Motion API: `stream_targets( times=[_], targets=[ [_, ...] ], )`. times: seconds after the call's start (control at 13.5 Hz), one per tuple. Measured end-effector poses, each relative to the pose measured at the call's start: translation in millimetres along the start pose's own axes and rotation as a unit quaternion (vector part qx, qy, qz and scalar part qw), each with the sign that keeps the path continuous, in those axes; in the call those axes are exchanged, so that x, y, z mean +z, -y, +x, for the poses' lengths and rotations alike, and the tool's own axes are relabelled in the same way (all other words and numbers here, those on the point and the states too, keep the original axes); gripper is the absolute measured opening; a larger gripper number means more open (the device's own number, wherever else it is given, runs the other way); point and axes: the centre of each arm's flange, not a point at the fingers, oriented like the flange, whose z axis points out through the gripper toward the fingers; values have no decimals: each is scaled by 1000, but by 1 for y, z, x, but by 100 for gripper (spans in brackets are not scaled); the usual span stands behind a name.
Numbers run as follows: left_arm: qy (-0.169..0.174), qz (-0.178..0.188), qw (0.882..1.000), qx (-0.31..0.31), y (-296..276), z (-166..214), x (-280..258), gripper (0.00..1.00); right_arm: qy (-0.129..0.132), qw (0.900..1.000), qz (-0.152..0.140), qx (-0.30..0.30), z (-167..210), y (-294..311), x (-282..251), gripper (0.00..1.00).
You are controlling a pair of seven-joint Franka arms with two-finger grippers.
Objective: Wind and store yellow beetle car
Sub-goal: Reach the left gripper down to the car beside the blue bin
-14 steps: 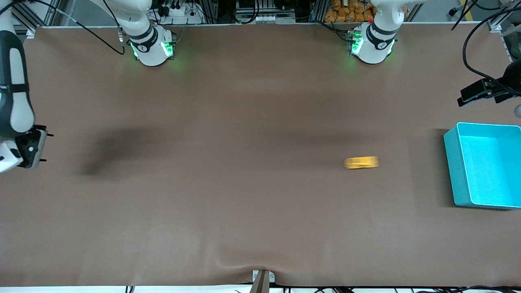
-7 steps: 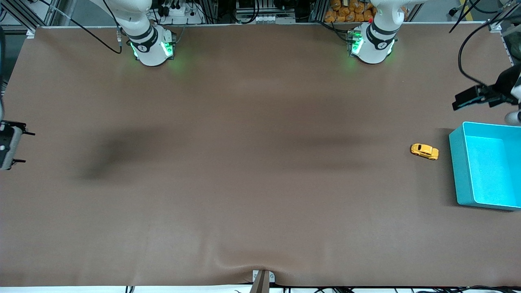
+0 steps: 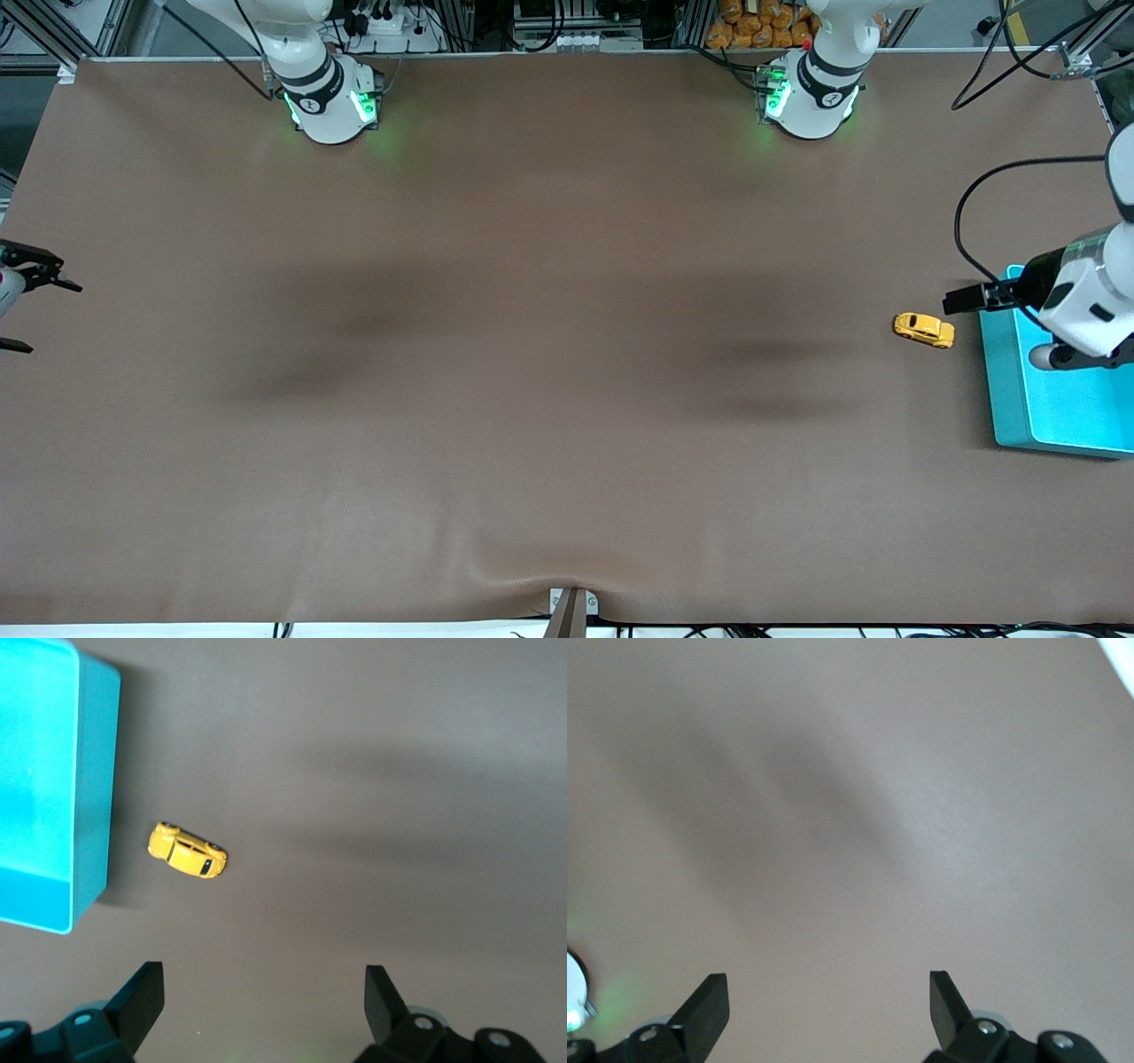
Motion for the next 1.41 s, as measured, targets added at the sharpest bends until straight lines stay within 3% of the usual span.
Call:
stream_targets(
  times=[0.22, 0.44, 0.59, 0.81, 1.11, 1.41],
  targets=[
    [15, -3, 997, -75, 48, 13, 43, 100, 6, 995, 11, 97, 3, 24, -20, 100],
    [16, -8, 986, -168, 80, 11, 75, 100, 12, 985, -4, 173, 29, 62, -57, 100],
    [3, -10, 974, -225, 81, 9, 97, 100, 19, 968, -10, 249, 41, 86, -79, 100],
    [-1, -13, 956, -292, 96, -8, 133, 100, 11, 932, -16, 363, 49, 101, -93, 100],
    [-26, -58, 916, -395, 148, -21, 164, 100, -19, 910, -33, 412, 61, 119, -109, 100],
    [-42, -85, 868, -487, 150, -23, 206, 100, -58, 890, -47, 449, 48, 129, -97, 100]
  ],
)
